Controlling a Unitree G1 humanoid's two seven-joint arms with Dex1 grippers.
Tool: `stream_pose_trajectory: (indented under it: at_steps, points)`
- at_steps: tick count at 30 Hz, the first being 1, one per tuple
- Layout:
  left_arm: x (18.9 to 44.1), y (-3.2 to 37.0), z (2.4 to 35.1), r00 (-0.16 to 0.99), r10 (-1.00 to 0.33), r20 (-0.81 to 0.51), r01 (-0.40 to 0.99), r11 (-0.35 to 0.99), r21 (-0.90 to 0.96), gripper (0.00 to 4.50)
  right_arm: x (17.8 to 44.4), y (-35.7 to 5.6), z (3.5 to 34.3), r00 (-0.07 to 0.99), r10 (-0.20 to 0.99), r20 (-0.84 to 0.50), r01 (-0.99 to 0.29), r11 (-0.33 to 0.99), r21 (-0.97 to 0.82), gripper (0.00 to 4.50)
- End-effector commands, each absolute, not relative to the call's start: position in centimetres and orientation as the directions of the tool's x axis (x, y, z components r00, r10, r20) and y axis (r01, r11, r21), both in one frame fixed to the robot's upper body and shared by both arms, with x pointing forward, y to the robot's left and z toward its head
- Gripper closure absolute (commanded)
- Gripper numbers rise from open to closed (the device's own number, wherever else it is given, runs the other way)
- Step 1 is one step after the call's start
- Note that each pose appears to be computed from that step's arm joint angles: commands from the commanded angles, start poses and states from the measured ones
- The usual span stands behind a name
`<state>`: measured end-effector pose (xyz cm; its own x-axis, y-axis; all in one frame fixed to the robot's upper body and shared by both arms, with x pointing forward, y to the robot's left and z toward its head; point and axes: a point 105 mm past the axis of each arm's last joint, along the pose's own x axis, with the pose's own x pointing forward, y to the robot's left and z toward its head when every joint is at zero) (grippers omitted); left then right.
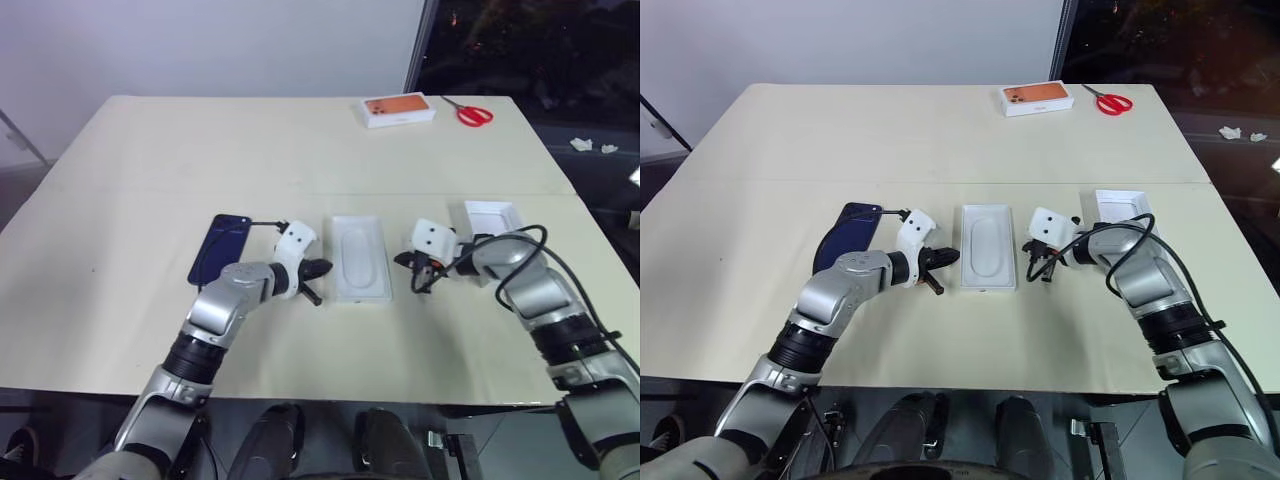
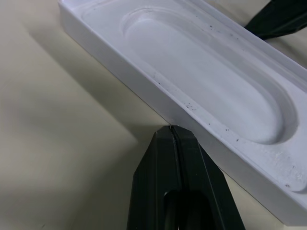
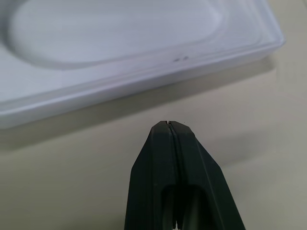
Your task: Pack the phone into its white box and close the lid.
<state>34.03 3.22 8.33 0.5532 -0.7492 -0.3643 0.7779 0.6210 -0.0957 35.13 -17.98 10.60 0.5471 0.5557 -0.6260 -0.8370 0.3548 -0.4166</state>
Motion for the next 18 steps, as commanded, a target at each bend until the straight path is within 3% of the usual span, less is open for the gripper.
stream_pose_trajectory:
  at_steps: [1, 6, 15, 18]
  points:
    - [33.0, 1.6, 6.4, 0.491, -0.767, -0.413, 0.802, 0.583, -0.128, 4.49, 34.4, -18.5, 11.2, 0.531, 0.560, -0.636, -0.847, 0.336, -0.412, 4.50]
    - [33.3, 1.4, 6.7, 0.507, -0.766, -0.395, 0.809, 0.581, -0.090, 4.49, 34.3, -18.0, 11.7, 0.540, 0.571, -0.618, -0.841, 0.333, -0.427, 4.50]
    - [34.7, 6.9, 8.0, 0.610, -0.695, -0.381, 0.727, 0.682, -0.079, 4.49, 33.1, -16.9, 11.8, 0.455, 0.632, -0.627, -0.890, 0.296, -0.347, 4.50]
    - [34.4, 7.4, 7.7, 0.605, -0.696, -0.386, 0.728, 0.680, -0.084, 4.49, 33.7, -17.3, 11.8, 0.483, 0.608, -0.630, -0.875, 0.310, -0.371, 4.50]
